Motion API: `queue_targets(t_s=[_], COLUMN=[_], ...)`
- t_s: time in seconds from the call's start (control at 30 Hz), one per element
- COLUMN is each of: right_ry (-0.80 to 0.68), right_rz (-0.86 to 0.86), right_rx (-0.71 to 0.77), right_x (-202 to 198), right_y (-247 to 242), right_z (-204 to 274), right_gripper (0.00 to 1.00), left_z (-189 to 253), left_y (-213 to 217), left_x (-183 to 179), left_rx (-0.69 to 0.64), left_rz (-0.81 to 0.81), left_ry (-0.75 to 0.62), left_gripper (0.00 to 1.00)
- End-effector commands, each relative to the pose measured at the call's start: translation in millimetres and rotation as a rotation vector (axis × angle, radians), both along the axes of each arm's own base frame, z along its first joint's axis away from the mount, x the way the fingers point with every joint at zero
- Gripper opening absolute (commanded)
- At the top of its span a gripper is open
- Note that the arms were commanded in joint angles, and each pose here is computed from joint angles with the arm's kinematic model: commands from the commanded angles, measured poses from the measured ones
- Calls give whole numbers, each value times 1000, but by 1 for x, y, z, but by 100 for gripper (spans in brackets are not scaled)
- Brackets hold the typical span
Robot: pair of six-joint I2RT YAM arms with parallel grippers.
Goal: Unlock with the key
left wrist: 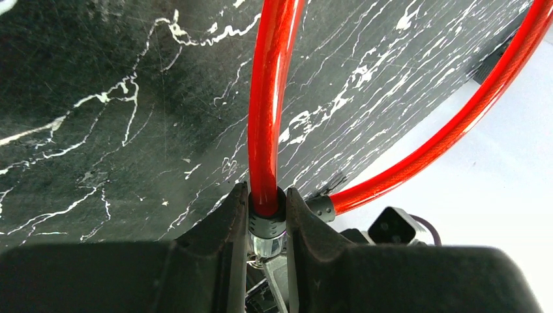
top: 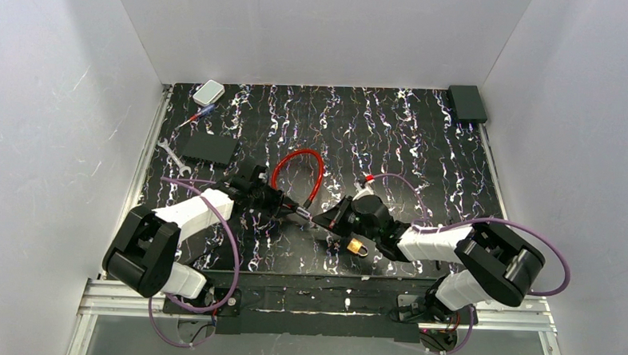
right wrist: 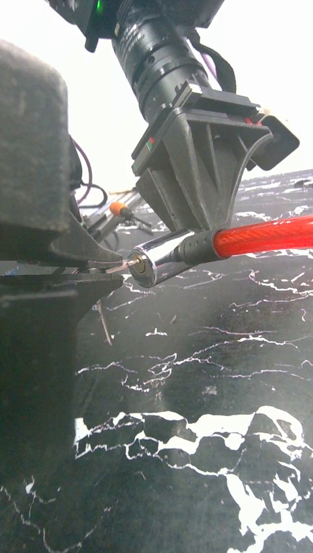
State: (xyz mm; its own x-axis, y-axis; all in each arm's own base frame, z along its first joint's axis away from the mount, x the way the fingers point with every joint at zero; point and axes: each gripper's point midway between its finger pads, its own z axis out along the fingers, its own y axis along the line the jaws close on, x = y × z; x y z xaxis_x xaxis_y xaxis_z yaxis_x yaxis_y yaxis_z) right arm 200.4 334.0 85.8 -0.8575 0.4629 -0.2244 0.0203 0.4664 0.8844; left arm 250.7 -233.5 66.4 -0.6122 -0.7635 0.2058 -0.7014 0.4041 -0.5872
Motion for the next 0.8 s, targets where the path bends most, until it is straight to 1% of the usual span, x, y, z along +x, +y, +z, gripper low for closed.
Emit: queue_targets(t_s=[0.0, 0.3, 0.5, 0.57, 0.77], right_ry=[2, 78, 101, 104, 124], right_rz=[-99, -87, -90, -87, -90], right_rx=[145, 319, 390, 412, 424], right_x=[25, 24, 24, 24, 23], right_y=[3, 6, 8, 9, 7], right_z=[23, 34, 43, 46, 45], right_gripper=[1, 1, 1, 1, 1], left_z=[73, 78, 79, 84, 96], left_y=[-52, -50, -50, -52, -52], left_x=[-43, -41, -40, -37, -35], left_rx=[-272, -261, -275, -297, -304], left_rz=[-258, -264, -259, -258, -272], left_ry=[-29, -81, -113, -143, -205], left_gripper=[0, 0, 0, 0, 0])
